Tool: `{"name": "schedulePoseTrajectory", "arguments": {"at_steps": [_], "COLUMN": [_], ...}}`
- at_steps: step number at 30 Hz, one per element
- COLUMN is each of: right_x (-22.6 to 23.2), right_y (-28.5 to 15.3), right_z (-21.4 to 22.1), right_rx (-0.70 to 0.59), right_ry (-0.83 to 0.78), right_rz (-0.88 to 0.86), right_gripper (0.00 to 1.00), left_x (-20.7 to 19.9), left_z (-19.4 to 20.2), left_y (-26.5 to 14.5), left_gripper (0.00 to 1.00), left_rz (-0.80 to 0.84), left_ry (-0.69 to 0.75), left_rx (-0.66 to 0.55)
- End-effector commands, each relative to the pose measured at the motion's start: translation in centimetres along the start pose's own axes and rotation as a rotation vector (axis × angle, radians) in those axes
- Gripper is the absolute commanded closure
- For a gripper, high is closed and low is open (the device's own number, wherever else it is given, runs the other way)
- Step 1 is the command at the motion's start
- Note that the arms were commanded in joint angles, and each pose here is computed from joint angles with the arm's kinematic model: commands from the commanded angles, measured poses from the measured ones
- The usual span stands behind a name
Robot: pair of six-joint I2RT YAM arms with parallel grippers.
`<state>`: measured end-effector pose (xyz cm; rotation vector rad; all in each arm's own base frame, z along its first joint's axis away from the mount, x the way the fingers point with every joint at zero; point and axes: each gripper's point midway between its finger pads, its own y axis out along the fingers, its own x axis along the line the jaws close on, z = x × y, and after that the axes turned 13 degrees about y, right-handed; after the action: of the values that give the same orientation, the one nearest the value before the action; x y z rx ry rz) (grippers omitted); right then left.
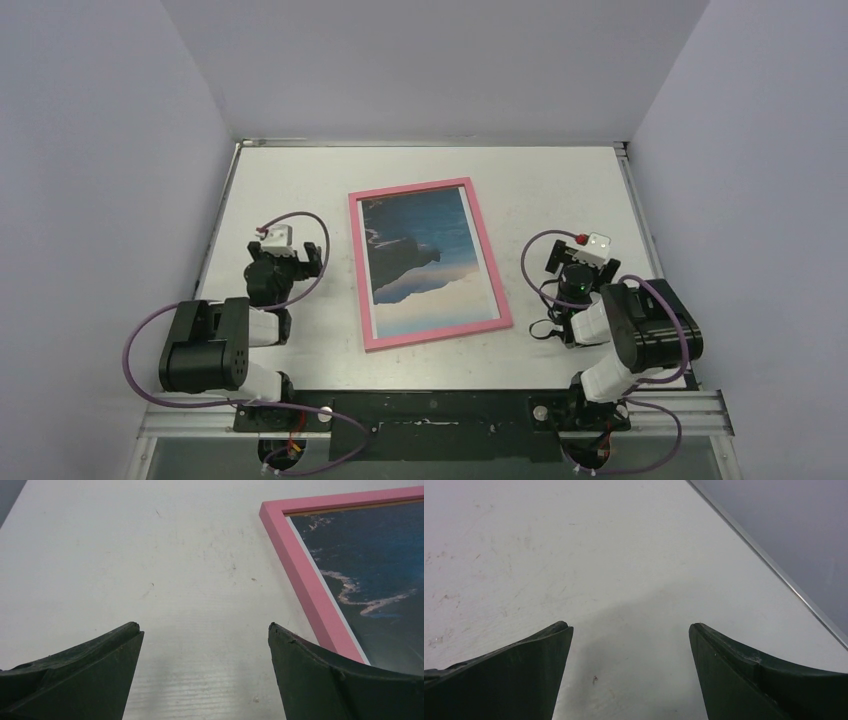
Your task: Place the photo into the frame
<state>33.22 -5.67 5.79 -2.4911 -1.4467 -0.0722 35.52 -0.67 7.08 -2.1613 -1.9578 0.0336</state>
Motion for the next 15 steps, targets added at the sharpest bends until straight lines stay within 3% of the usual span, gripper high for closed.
{"name": "schedulePoseTrajectory", "arguments": {"at_steps": [1,2,15], "right_x": [4.6,4.19,3.92], "right_y": [1.32,1.99,1.77], "right_z": [-1.99,-1.24,-1.52], "right_rx": [-0.077,-0.025,-0.046], "right_ry": [-0.008,-0.003,-0.003], "right_rz": [-0.194,-0.162,-0.163], "right_gripper": [0.1,0.1,0.1], "left_x": [0.96,0.9,1.07], "left_z": [-2.88,-3.0,-3.12], "left_y": [1.91,1.95,1.63], "left_gripper": [0.04,0.04,0.04], "left_rz": [-0.067,-0.067,-0.081], "left_ry": [0.013,0.014,0.009], "left_rx": [-0.055,-0.059,-0.067]}}
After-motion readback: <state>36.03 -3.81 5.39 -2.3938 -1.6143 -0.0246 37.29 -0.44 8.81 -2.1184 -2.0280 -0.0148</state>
